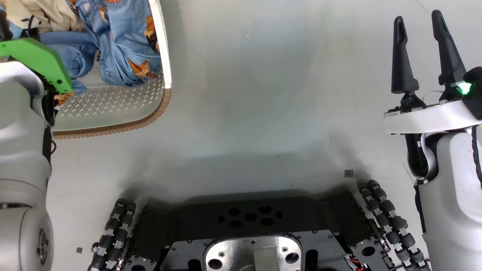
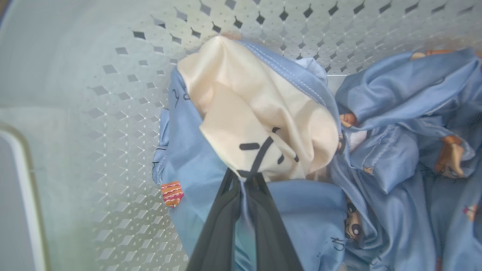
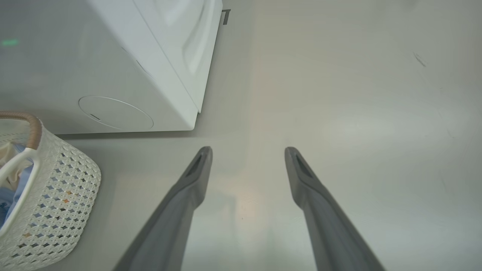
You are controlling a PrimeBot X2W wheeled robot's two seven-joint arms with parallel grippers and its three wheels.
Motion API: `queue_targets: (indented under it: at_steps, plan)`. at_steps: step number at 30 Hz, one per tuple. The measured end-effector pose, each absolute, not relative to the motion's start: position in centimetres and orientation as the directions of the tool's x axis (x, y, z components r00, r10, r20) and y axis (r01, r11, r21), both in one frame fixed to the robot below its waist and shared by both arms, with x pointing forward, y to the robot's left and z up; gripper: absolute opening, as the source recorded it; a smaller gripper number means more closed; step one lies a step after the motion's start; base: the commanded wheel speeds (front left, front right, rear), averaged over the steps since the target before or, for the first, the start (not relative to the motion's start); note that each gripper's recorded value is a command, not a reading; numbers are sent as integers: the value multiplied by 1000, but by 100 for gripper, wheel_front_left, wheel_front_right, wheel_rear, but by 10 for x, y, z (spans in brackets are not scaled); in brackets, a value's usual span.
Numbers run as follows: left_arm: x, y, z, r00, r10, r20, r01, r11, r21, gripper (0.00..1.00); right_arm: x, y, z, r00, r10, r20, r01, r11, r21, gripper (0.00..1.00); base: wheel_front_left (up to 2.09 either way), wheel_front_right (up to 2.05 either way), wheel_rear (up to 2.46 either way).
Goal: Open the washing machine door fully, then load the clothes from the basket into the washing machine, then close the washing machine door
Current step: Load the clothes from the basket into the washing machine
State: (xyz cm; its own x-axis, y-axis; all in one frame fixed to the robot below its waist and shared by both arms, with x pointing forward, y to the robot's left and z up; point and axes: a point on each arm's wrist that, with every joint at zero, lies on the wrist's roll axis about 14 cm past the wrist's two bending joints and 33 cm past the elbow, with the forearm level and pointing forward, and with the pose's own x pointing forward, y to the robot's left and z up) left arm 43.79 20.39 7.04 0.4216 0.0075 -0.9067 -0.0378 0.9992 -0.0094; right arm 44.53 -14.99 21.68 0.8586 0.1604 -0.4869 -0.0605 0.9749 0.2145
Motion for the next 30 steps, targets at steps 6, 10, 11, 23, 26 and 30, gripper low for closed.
queue_targets:
  at_steps: [6, 10, 11, 23, 26, 30]
  plan:
    - [450, 206, 89, 485, -1, -875, -37, 999, -21, 0, 453, -150, 232, 876, 159, -456, -62, 974, 220, 100, 0, 0, 0]
    - [461, 204, 106, 532, -14, -846, -39, 998, -41, 0, 458, -150, 246, 889, 158, -429, -67, 973, 220, 100, 0, 0, 0]
    - [463, 204, 109, 541, -14, -841, -38, 998, -41, 0, 460, -149, 249, 893, 157, -422, -65, 972, 224, 100, 0, 0, 0]
    - [455, 186, 144, 595, -46, -803, -50, 994, -94, 0, 471, -148, 282, 920, 157, -359, -76, 971, 229, 100, 0, 0, 0]
    - [455, 182, 155, 611, -51, -790, -51, 993, -103, 0, 472, -148, 292, 927, 158, -341, -83, 971, 226, 100, 0, 0, 0]
    - [448, 182, 169, 622, -55, -781, -52, 992, -112, 0, 474, -148, 305, 934, 162, -319, -93, 971, 221, 100, 0, 0, 0]
